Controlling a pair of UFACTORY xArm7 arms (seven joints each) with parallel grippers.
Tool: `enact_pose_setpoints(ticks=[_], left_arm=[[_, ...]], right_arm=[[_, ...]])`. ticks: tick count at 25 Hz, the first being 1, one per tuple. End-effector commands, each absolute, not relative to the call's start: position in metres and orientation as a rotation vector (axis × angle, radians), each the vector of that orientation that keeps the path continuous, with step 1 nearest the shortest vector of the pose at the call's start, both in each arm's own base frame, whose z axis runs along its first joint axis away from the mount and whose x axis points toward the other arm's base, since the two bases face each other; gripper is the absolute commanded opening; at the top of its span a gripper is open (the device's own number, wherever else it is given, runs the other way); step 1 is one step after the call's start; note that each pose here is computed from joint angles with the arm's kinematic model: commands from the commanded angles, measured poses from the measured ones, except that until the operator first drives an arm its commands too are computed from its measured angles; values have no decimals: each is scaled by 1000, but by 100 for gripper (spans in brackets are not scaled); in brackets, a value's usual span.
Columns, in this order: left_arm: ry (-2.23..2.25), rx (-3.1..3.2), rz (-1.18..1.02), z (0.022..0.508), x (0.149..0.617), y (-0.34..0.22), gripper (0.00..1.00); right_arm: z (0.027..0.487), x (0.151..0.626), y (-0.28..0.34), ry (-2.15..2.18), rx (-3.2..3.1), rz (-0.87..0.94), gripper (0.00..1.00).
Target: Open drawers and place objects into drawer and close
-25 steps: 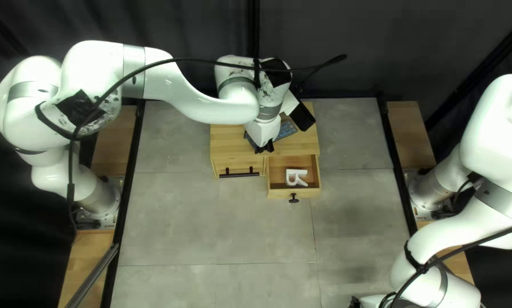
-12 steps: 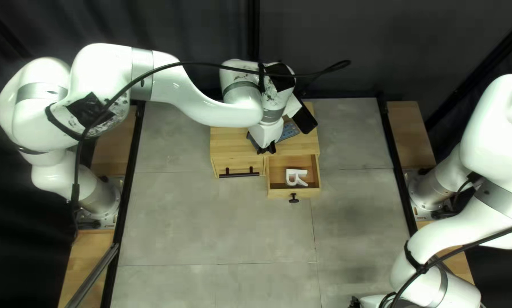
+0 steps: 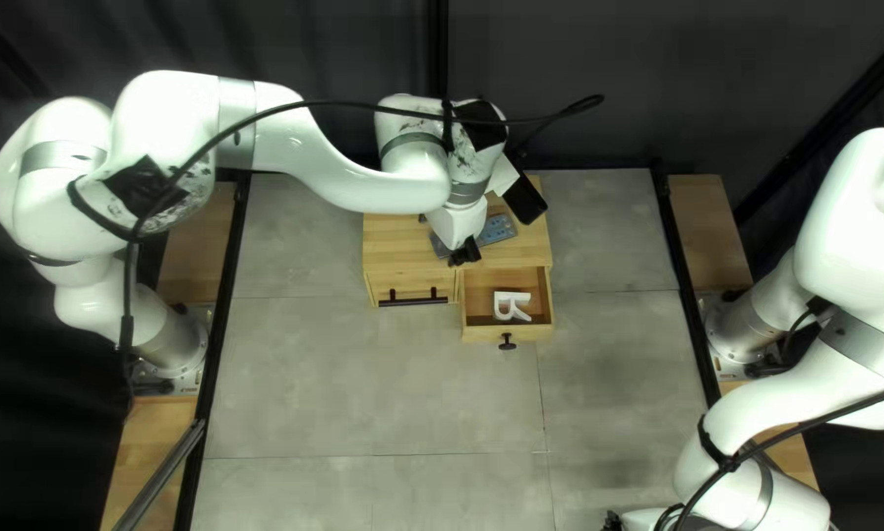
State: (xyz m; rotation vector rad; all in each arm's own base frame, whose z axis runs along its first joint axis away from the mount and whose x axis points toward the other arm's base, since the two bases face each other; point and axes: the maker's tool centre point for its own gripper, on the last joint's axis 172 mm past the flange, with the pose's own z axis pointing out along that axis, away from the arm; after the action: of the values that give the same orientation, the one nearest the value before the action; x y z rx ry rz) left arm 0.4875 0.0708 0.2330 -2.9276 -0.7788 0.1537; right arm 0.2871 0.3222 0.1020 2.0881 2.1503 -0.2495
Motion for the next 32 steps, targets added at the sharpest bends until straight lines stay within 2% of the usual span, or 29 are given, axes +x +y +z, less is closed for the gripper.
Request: enact_pose_setpoints(ticks=[1, 6, 8, 12, 18, 27, 32], left_arm=[[-636, -2939, 126, 250, 463, 5, 100], [-315, -2904, 125, 249, 427, -88, 100], [-133, -2890, 129, 229, 403, -148, 100], [182, -2884, 144, 188, 360, -232, 100], [438, -2898, 181, 145, 291, -321, 100], [701, -2837, 220, 113, 244, -381, 100], [745, -2885, 251, 103, 233, -390, 100]], right_arm=[[102, 287, 322, 2150, 2088, -249, 100], [102, 287, 322, 2150, 2088, -249, 100], [102, 287, 322, 2150, 2088, -249, 100], [102, 287, 322, 2150, 2088, -249, 100], [102, 287, 322, 2150, 2088, -249, 100], [102, 287, 322, 2150, 2088, -249, 100], [102, 287, 322, 2150, 2088, -249, 100]])
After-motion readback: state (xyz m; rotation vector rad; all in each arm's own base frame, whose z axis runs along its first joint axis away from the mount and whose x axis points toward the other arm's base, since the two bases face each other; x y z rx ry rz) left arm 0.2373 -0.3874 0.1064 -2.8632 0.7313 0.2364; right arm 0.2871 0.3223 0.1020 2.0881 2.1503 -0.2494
